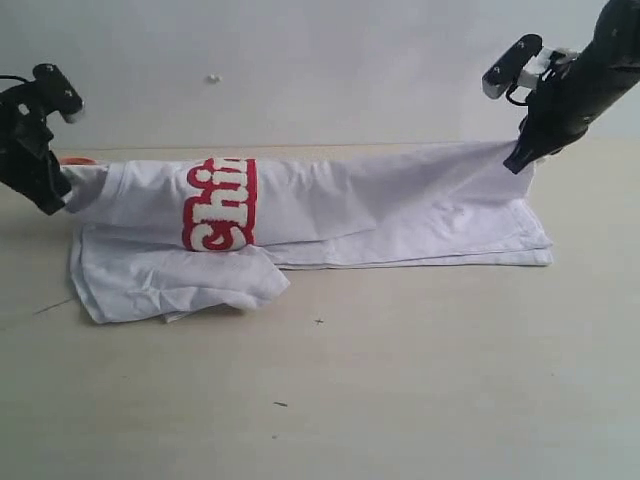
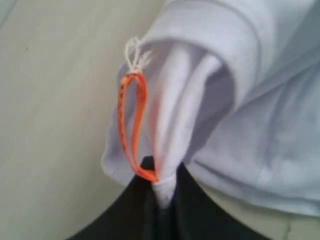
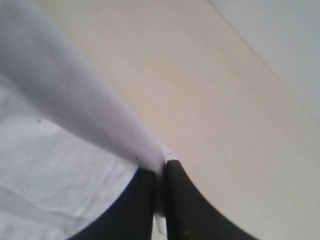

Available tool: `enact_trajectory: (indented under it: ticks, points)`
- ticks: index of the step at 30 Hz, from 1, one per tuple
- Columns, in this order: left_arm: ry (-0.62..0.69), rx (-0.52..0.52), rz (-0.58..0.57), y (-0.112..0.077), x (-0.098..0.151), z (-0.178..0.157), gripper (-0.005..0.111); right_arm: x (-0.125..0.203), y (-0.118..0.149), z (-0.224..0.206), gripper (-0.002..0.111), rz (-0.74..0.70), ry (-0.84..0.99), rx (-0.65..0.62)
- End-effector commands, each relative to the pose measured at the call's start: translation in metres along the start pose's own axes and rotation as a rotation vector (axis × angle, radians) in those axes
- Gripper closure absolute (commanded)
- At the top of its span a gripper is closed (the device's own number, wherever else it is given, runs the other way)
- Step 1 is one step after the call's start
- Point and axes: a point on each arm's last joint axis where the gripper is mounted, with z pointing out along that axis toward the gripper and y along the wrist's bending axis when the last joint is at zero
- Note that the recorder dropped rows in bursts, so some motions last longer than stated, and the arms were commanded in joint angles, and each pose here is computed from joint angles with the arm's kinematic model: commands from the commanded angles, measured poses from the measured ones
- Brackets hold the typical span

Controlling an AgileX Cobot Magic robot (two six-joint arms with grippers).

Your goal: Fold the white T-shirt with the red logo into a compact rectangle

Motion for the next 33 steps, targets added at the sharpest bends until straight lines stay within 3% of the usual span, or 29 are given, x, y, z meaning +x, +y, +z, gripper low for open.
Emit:
enact_trajectory:
  ticks: [1, 11, 17, 33]
  points:
    - [-0.137, 0.028, -0.081, 0.0, -0.019, -0.035, 0.107, -0.01, -0.004, -0.029, 0.108, 0.02, -0.041, -0.032]
    - [-0.157, 0.107, -0.187, -0.004, -0.011, -0.107, 0.107, -0.02, -0.003, -0.1, 0.108, 0.133, -0.16, -0.15]
    - [-0.14, 0.047, -0.268, -0.008, 0.007, -0.164, 0.107, -0.016, -0.001, -0.15, 0.108, 0.172, -0.142, -0.154]
    - [-0.21, -0.141, -0.343, -0.065, 0.03, -0.282, 0.107, 0.013, 0.032, -0.255, 0.108, 0.304, -0.256, -0.024]
